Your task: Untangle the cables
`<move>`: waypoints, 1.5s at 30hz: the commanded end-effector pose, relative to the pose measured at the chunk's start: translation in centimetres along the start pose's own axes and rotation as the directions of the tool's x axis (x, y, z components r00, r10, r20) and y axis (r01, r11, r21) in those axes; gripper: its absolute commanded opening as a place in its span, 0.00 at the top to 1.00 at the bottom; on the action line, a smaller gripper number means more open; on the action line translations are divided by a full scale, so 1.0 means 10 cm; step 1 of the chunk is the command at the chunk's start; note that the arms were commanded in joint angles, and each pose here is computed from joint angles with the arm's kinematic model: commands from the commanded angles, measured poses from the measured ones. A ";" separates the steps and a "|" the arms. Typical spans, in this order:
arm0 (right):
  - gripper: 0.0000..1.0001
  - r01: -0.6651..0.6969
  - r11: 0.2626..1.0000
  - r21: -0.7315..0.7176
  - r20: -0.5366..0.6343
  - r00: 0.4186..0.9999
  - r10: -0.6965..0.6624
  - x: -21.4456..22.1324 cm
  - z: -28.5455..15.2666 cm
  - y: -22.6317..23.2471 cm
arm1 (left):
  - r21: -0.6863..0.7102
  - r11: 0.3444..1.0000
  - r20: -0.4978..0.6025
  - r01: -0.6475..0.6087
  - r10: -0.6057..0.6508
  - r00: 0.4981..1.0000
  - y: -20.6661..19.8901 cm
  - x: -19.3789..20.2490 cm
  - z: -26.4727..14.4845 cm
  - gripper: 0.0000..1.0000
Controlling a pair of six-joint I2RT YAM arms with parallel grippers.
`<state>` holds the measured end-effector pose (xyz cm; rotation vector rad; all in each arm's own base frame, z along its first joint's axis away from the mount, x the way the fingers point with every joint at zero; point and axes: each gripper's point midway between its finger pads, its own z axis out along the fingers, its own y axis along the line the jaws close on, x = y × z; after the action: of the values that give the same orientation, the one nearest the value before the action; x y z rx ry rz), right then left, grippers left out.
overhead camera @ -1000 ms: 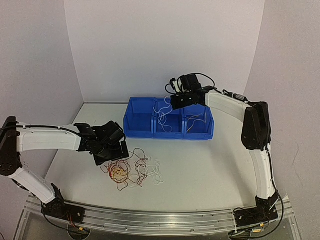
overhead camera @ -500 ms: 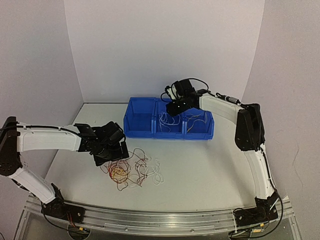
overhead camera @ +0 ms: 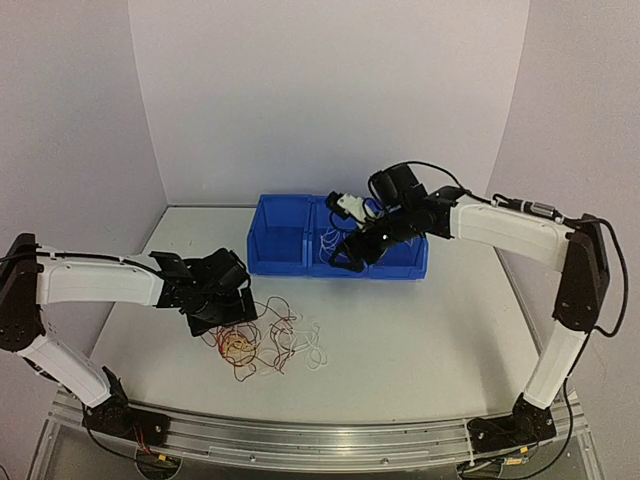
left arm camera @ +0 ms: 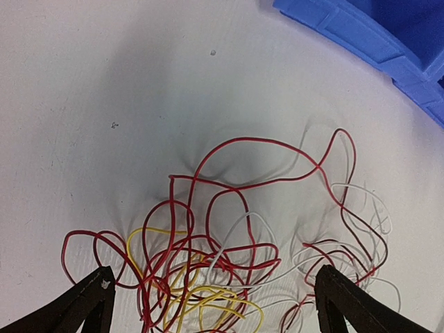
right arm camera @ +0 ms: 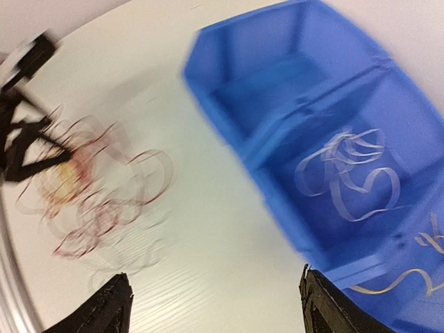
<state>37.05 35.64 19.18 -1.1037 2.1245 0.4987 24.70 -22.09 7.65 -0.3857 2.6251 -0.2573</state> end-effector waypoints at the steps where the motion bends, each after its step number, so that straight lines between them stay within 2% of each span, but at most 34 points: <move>1: 0.20 0.208 0.890 -0.407 -0.013 0.972 -0.233 0.55 -0.05 1.26 | -0.008 1.000 -0.014 0.006 -0.006 1.000 0.01 0.07 0.12 0.00; 7: 0.24 0.298 0.808 -0.508 -0.017 0.935 -0.355 0.87 0.20 1.48 | -0.035 0.999 -0.057 -0.007 0.005 0.998 0.02 0.18 0.28 0.02; 9: 0.29 0.340 0.793 -0.505 -0.013 0.916 -0.401 0.90 0.33 1.46 | -0.048 0.999 -0.069 -0.006 0.003 0.998 0.04 0.22 0.33 0.04; 15: 0.38 0.399 0.779 -0.483 -0.033 0.881 -0.472 0.98 0.67 1.36 | -0.067 0.998 -0.080 -0.009 0.004 0.997 0.06 0.27 0.42 0.07; 22: 0.40 0.441 0.784 -0.438 -0.002 0.871 -0.491 0.96 0.88 1.29 | -0.077 0.997 -0.097 -0.010 0.003 0.995 0.08 0.32 0.49 0.12; 26: 0.46 0.442 0.782 -0.441 -0.004 0.870 -0.493 0.99 0.94 1.29 | -0.080 0.997 -0.102 -0.014 0.006 0.995 0.08 0.33 0.51 0.13; 36: 0.68 0.447 0.782 -0.435 -0.007 0.866 -0.499 1.02 1.04 1.27 | -0.090 0.996 -0.118 -0.019 0.008 0.993 0.08 0.38 0.58 0.16; 42: 0.89 0.398 0.780 -0.484 0.043 0.900 -0.433 0.93 0.95 1.41 | -0.085 0.996 -0.120 -0.013 0.003 0.993 0.04 0.39 0.63 0.20; 44: 0.99 0.372 0.783 -0.499 0.066 0.917 -0.394 0.89 0.89 1.47 | -0.085 0.996 -0.120 -0.011 0.001 0.993 0.03 0.39 0.65 0.23; 45: 1.00 0.360 0.784 -0.505 0.080 0.924 -0.373 0.87 0.86 1.50 | -0.085 0.996 -0.119 -0.009 -0.001 0.993 0.02 0.38 0.66 0.23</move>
<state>25.74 43.09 4.62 -1.8737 1.8068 0.7332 24.40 -22.74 1.08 -0.3847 2.7405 -0.1351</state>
